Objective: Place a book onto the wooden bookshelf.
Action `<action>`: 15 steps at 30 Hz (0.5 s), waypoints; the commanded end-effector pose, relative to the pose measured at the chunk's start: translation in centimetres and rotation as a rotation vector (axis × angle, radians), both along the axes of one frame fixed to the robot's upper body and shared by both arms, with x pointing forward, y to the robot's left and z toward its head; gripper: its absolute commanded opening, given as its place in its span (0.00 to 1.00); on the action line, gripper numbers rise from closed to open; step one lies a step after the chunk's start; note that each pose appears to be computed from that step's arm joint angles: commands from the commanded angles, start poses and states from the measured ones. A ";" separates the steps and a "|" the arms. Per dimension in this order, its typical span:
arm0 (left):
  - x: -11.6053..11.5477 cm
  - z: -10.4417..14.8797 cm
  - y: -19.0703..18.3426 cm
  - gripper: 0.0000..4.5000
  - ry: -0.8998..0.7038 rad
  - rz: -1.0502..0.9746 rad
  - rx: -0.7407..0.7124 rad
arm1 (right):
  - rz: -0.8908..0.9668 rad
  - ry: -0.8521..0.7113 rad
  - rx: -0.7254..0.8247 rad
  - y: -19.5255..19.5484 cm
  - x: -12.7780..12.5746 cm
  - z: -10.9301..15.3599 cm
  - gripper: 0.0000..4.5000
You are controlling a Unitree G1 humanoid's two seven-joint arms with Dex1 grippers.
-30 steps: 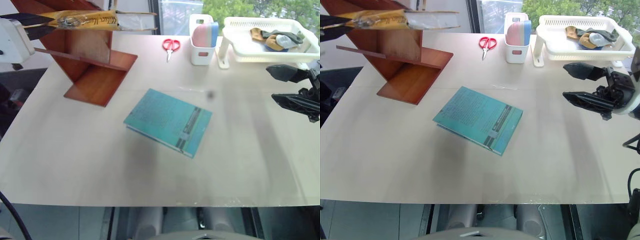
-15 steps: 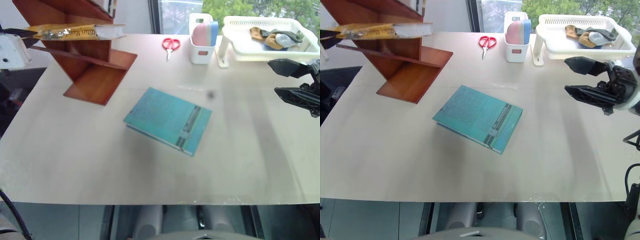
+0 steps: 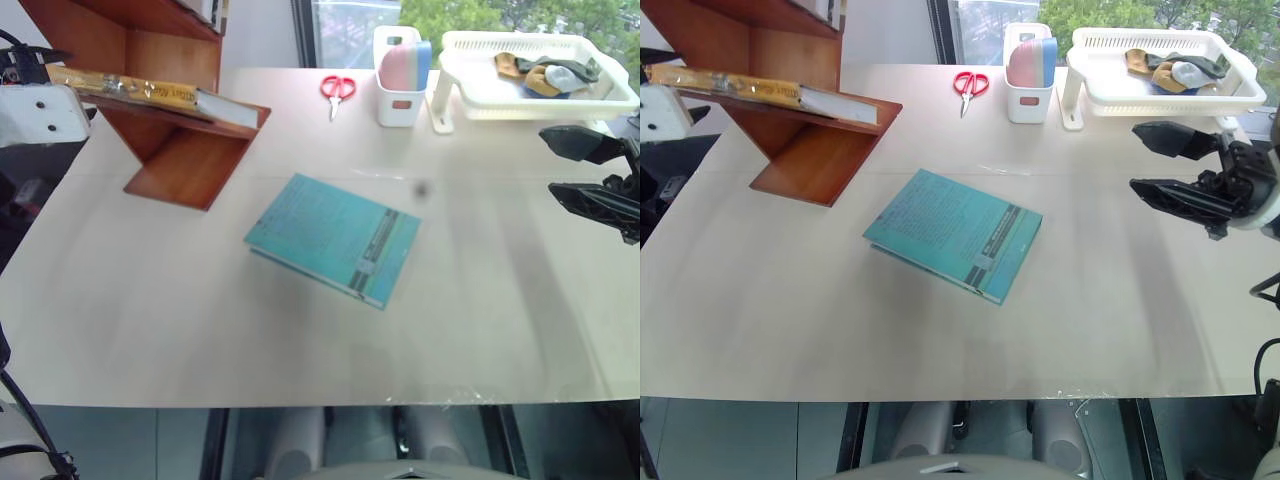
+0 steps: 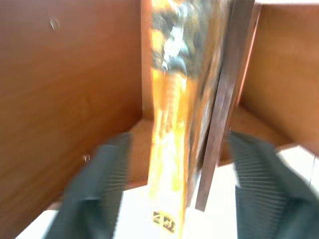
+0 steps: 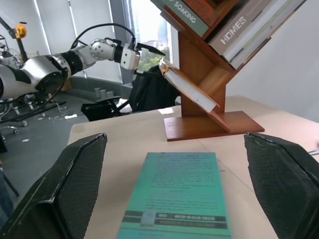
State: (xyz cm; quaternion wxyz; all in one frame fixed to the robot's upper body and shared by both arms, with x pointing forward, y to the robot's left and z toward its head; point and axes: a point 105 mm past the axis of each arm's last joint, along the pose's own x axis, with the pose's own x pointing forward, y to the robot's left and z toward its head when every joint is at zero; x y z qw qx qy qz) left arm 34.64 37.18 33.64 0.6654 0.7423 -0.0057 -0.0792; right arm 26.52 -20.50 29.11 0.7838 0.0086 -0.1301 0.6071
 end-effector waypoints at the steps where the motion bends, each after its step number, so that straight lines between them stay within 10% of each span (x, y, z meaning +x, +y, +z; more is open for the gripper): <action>1: -1.1 2.0 1.4 1.00 -0.082 0.060 0.018 | 0.009 -0.056 0.009 0.1 -0.5 1.1 1.00; 15: -4.3 2.5 -1.0 1.00 -0.152 -0.212 -0.165 | 0.010 -0.049 0.003 -0.1 -0.3 1.2 1.00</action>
